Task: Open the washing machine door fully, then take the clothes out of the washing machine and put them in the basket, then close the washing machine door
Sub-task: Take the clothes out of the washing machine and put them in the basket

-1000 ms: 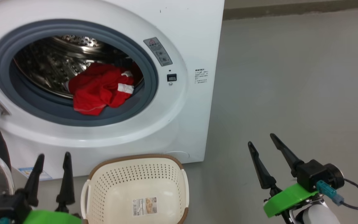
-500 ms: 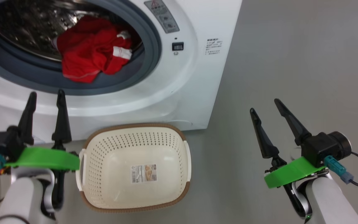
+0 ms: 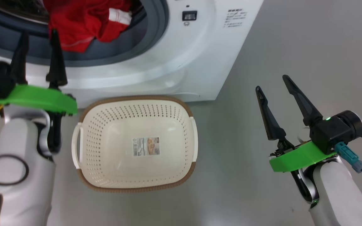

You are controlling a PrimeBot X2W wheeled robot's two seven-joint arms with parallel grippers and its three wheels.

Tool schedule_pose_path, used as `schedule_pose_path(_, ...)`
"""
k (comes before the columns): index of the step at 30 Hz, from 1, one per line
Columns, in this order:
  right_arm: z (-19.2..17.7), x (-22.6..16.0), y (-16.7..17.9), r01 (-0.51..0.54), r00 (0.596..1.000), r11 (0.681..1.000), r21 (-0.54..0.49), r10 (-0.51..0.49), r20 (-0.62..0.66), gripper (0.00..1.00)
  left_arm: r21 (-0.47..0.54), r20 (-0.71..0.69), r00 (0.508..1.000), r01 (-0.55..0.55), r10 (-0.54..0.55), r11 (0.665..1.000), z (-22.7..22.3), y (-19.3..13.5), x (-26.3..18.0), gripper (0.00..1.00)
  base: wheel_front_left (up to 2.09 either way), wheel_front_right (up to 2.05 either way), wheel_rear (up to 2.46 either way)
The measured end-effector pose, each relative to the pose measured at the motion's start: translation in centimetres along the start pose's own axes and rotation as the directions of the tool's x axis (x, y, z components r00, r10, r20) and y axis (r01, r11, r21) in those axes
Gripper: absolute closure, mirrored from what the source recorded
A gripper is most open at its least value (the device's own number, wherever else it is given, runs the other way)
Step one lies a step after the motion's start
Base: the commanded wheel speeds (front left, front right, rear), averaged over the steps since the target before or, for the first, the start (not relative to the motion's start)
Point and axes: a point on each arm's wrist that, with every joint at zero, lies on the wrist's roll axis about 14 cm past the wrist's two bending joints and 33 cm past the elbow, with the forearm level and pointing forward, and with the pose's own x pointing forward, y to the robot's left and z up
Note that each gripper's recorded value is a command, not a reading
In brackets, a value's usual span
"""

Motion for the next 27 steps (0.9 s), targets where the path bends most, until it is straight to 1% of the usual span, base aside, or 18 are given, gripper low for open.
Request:
schedule_pose_path(6, -2.1, 0.5, 0.0, -0.012, 0.999, 1.0, 0.003, 0.012, -0.043, 0.0, -0.002, -0.052, 0.999, -0.005, 0.005, 1.0, -1.9, 0.3, 2.2, 0.0, 0.0, 0.0, 0.0)
schedule_pose_path(11, -3.0, 1.2, -0.2, -0.017, 0.998, 1.0, 0.001, 0.017, -0.054, 0.0, 0.004, -0.085, 0.996, 0.001, -0.001, 1.0, -2.9, 0.2, 4.1, 0.0, 0.0, 0.0, 0.0)
schedule_pose_path(17, -4.5, 1.2, -0.5, -0.014, 0.996, 1.0, 0.006, 0.014, -0.088, 0.0, 0.023, -0.141, 0.99, -0.007, 0.01, 1.0, -4.7, 0.5, 5.7, 0.0, 0.0, 0.0, 0.0)
schedule_pose_path(23, -5.2, 1.6, -1.0, -0.008, 0.995, 1.0, 0.002, 0.009, -0.098, 0.0, 0.103, -0.216, 0.976, 0.013, 0.009, 0.995, -6.6, 0.7, 7.3, 0.0, 0.0, 0.0, 0.0)
schedule_pose_path(27, -5.7, 1.9, -1.0, -0.011, 0.994, 1.0, 0.003, 0.012, -0.105, 0.0, 0.159, -0.291, 0.956, 0.028, 0.019, 0.987, -8.1, 0.8, 7.9, 0.0, 0.0, 0.0, 0.0)
